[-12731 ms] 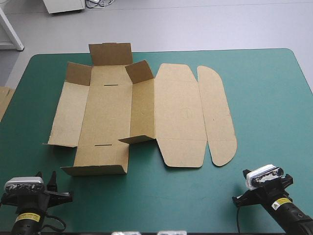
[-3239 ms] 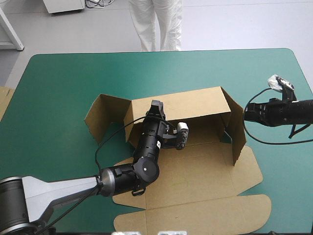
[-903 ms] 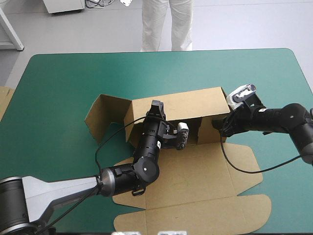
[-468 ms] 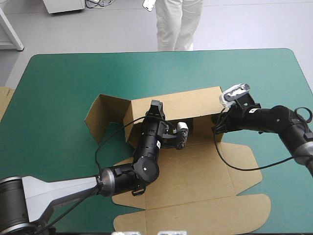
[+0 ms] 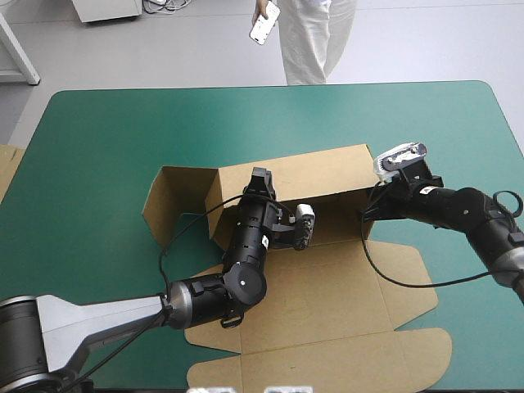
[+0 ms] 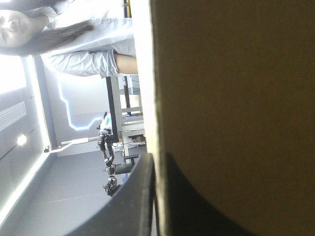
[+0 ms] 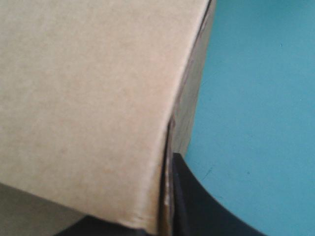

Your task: Fold the box

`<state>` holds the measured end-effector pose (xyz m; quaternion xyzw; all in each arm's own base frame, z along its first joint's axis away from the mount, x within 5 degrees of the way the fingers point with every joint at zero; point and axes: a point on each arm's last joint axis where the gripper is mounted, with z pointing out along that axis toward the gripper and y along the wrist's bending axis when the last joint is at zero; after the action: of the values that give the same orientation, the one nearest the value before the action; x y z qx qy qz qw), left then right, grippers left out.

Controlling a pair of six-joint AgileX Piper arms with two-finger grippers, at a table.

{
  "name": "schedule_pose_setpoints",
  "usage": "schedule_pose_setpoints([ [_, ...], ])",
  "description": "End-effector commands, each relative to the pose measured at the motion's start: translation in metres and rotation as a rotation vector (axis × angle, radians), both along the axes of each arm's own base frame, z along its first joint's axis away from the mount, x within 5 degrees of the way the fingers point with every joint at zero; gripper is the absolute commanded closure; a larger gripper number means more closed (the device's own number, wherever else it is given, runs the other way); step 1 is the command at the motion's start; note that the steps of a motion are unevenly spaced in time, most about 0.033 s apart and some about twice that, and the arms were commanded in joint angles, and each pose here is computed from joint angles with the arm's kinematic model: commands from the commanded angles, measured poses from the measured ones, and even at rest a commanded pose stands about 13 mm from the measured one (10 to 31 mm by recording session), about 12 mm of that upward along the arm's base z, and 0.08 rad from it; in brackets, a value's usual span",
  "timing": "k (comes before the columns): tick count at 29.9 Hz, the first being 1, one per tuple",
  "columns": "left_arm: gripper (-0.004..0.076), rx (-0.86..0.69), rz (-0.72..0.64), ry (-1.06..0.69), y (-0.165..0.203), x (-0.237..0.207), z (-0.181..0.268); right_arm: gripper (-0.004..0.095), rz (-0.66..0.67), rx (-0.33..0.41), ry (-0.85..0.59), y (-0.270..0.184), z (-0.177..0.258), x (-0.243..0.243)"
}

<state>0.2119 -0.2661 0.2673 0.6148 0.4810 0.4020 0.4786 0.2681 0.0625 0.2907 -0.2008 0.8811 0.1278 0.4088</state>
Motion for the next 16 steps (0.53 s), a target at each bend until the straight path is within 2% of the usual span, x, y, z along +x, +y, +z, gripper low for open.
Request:
schedule_pose_setpoints([
  [1,0.0732,-0.049,-0.035,0.012,-0.002,-0.002,0.010,0.0928,0.035,0.004,0.032,0.003,-0.004,-0.005],
  [4,0.0688,-0.064,-0.047,0.023,-0.004,-0.003,0.010,0.0928,0.014,0.018,0.014,0.003,-0.002,-0.003],
  [11,0.0382,-0.069,-0.013,-0.003,-0.002,-0.005,0.012,0.0928,-0.036,0.050,-0.020,0.001,0.001,0.001],
  [13,0.0346,-0.067,0.001,-0.025,-0.003,-0.010,0.014,0.0928,-0.048,0.057,-0.021,0.001,0.001,0.001],
  [16,0.0349,-0.074,-0.004,-0.054,-0.007,-0.021,0.019,0.0928,-0.055,0.062,-0.023,0.001,0.001,0.002],
])
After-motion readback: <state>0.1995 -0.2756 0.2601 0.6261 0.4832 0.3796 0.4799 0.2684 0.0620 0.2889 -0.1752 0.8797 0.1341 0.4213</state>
